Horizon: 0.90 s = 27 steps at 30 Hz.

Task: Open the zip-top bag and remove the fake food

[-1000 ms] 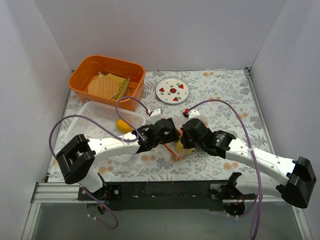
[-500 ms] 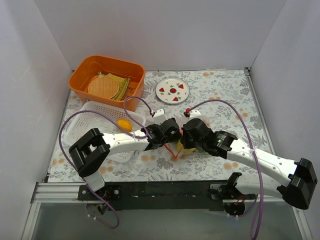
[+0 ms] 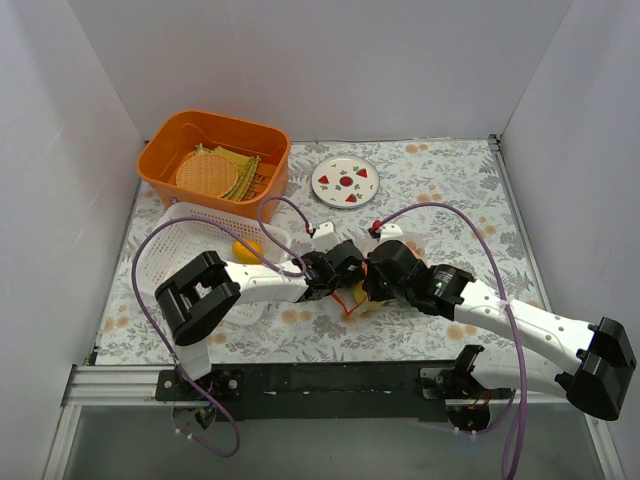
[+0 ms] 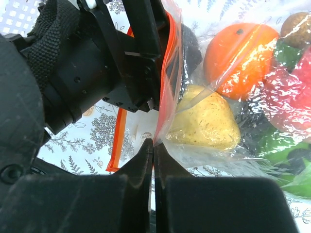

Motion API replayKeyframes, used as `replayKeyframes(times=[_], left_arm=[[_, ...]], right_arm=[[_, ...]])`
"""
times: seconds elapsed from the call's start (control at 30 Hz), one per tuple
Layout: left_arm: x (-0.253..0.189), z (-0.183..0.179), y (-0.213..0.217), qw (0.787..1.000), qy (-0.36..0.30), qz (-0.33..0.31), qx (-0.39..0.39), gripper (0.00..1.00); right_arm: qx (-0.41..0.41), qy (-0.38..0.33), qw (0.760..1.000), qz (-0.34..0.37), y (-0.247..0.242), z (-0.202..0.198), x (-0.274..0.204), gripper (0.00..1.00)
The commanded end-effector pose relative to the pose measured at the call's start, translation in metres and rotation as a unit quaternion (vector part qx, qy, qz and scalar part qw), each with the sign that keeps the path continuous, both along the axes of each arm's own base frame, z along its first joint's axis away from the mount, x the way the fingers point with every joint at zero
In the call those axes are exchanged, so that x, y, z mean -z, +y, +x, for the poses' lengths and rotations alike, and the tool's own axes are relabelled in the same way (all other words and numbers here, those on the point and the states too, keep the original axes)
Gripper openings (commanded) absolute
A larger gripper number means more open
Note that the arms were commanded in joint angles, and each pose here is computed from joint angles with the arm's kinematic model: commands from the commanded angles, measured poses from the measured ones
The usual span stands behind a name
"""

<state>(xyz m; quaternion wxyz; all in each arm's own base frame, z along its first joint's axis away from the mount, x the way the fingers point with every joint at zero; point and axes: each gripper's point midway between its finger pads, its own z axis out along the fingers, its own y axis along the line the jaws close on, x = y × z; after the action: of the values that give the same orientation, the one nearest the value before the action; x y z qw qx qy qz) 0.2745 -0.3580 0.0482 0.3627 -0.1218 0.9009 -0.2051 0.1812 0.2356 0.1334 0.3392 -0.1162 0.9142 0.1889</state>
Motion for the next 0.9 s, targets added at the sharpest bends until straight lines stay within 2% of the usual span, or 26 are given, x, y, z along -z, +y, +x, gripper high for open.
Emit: replayKeyframes(times=[0.0, 0.1, 0.33, 0.67, 0.87], left_arm=[[-0.024, 0.003, -0.002, 0.999, -0.024, -0.02, -0.003, 0.44], [-0.04, -0.001, 0.0, 0.999, -0.033, -0.029, 0.01, 0.3], [-0.063, -0.019, 0.013, 0.998, -0.035, -0.05, 0.036, 0.19], [-0.081, -0.048, 0.049, 0.996, -0.037, -0.067, 0.052, 0.19], [-0.122, -0.053, 0.093, 0.995, -0.067, -0.077, 0.004, 0.19]], right_arm=[[-0.001, -0.01, 1.0, 0.017, 0.003, 0.0, -0.007, 0.01], [0.006, -0.016, 1.0, 0.013, 0.001, 0.002, -0.007, 0.01], [0.023, -0.034, 0.999, -0.006, -0.003, 0.013, -0.012, 0.01], [0.026, -0.048, 0.998, -0.017, 0.002, 0.028, -0.02, 0.01], [0.021, -0.048, 0.999, -0.01, 0.007, 0.03, -0.024, 0.01]])
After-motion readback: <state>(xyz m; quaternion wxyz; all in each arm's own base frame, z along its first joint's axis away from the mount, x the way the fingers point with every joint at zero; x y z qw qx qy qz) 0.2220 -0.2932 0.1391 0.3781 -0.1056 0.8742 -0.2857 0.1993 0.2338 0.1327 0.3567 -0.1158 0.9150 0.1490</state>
